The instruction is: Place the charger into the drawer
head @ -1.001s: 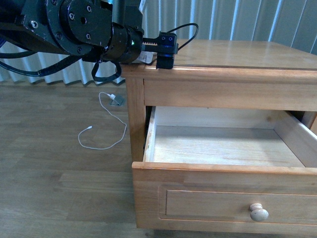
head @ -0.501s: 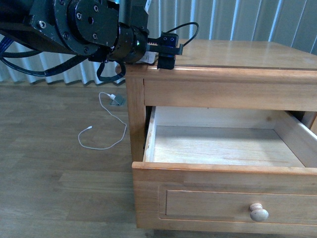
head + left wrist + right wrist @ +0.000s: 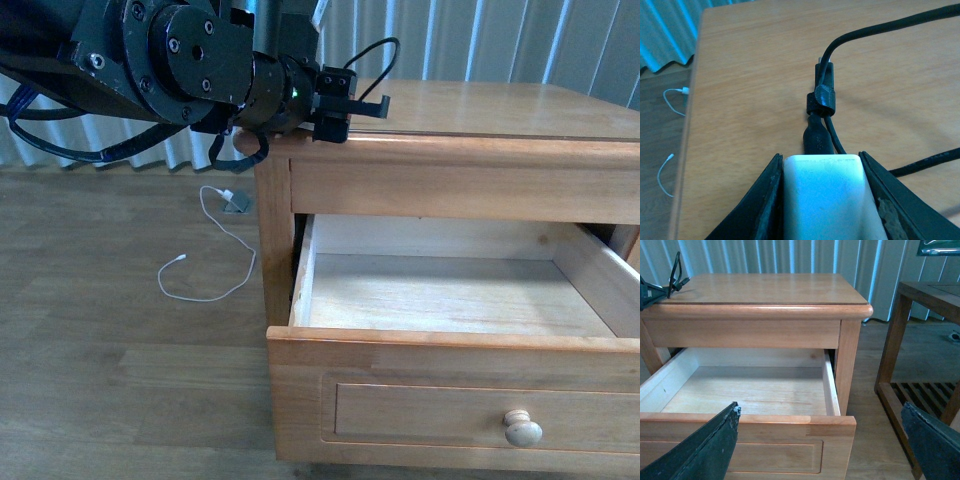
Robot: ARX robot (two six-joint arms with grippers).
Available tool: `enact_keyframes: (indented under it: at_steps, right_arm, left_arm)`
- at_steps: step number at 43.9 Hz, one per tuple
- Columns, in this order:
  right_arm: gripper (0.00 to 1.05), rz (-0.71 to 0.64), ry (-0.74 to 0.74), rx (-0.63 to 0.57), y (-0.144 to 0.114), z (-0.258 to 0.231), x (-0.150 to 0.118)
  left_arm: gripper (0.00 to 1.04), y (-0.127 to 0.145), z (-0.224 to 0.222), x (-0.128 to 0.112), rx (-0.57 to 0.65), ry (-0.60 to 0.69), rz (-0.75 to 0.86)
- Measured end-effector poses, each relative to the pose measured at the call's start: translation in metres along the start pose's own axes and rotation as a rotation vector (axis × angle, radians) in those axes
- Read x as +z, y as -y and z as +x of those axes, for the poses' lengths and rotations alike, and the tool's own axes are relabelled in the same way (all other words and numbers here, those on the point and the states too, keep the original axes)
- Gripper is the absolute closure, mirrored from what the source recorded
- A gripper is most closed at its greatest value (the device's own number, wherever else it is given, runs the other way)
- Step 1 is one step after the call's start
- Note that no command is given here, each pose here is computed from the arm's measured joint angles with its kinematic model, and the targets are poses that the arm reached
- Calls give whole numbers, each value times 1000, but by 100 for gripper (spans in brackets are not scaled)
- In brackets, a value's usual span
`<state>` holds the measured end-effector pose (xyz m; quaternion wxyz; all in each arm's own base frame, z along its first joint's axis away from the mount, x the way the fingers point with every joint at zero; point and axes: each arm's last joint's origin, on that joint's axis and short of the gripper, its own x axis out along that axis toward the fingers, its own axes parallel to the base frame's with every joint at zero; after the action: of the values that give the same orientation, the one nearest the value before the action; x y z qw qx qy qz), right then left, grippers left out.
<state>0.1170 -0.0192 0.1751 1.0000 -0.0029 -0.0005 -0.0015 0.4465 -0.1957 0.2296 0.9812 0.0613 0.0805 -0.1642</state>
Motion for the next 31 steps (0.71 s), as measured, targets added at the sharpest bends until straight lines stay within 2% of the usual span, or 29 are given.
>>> enact_keyframes:
  at_steps: [10,22,28,31]
  right_arm:
    - [8,0,0,0,0,0,0]
    - [8,0,0,0,0,0,0]
    - [8,0,0,0,0,0,0]
    - [8,0,0,0,0,0,0]
  left_arm:
    - [65,28,-20,5,-114,27,24]
    - [65,67,-60,25,-351,36,126]
    - [65,86,-67,16,-455,-7,165]
    - [65,90,-65,9,-467,-34,174]
